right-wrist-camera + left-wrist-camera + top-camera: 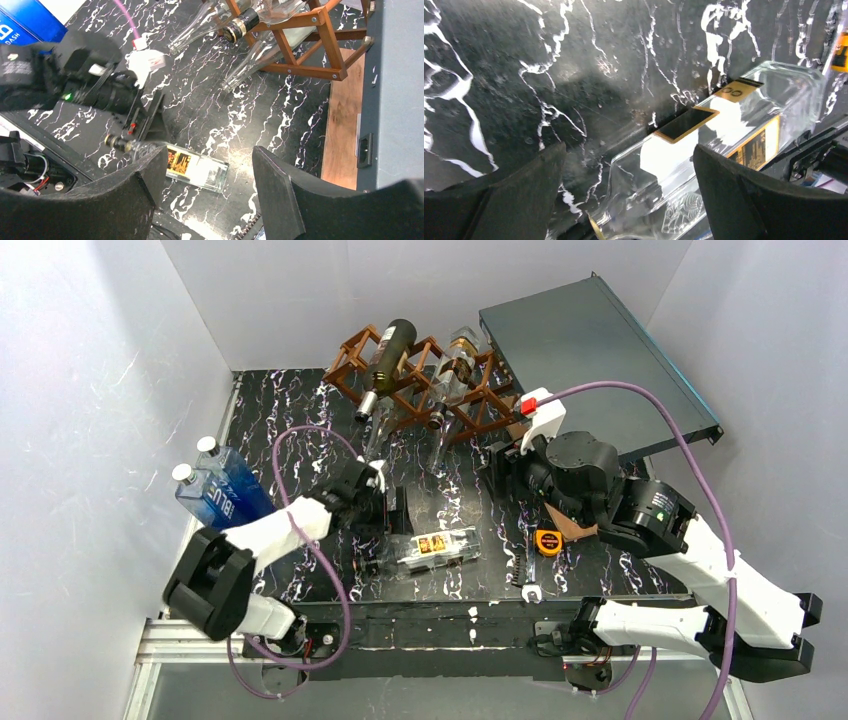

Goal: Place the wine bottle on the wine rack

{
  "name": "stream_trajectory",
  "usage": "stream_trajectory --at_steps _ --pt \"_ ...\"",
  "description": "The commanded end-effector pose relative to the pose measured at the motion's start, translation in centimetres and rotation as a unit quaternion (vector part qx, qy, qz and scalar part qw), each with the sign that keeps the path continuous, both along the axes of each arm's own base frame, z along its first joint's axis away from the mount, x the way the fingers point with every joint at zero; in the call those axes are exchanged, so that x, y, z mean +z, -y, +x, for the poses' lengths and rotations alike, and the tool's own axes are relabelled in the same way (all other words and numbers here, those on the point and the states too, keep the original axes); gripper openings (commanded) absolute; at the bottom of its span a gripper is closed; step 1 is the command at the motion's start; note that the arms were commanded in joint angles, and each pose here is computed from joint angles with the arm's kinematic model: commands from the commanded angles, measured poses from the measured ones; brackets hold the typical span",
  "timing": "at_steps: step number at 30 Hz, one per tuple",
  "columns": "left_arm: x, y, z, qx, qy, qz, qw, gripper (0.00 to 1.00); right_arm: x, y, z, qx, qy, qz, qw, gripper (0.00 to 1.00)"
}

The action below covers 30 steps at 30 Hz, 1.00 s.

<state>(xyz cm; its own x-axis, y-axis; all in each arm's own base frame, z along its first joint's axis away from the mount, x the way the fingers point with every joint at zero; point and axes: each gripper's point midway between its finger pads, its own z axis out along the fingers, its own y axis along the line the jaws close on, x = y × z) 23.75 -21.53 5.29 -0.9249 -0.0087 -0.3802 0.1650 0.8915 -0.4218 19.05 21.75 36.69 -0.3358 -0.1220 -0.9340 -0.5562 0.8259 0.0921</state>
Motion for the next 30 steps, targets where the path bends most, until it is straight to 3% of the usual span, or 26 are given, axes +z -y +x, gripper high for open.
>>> stream_trajectory --at_steps 1,9,20,30 --pt "2.0 0.2 -6.3 -0.025 -0.01 -0.049 0.998 0.98 0.5 -0.5 -0.1 0.004 0.006 0.024 1.0 0.71" --pt "1.8 1.1 -7.7 -0.092 0.039 0.013 0.995 0.98 0.3 -1.1 -0.2 0.013 -0.001 0.029 0.999 0.71" --pt "1.0 2.5 -9.2 -0.186 0.115 0.107 0.97 0.98 0.1 -1.1 -0.4 0.014 -0.005 0.034 0.999 0.71" --pt "-1.3 3.3 -9.8 -0.227 0.118 0.185 0.949 0.96 -0.1 -1.0 -0.5 0.014 -0.009 0.036 0.999 0.71"
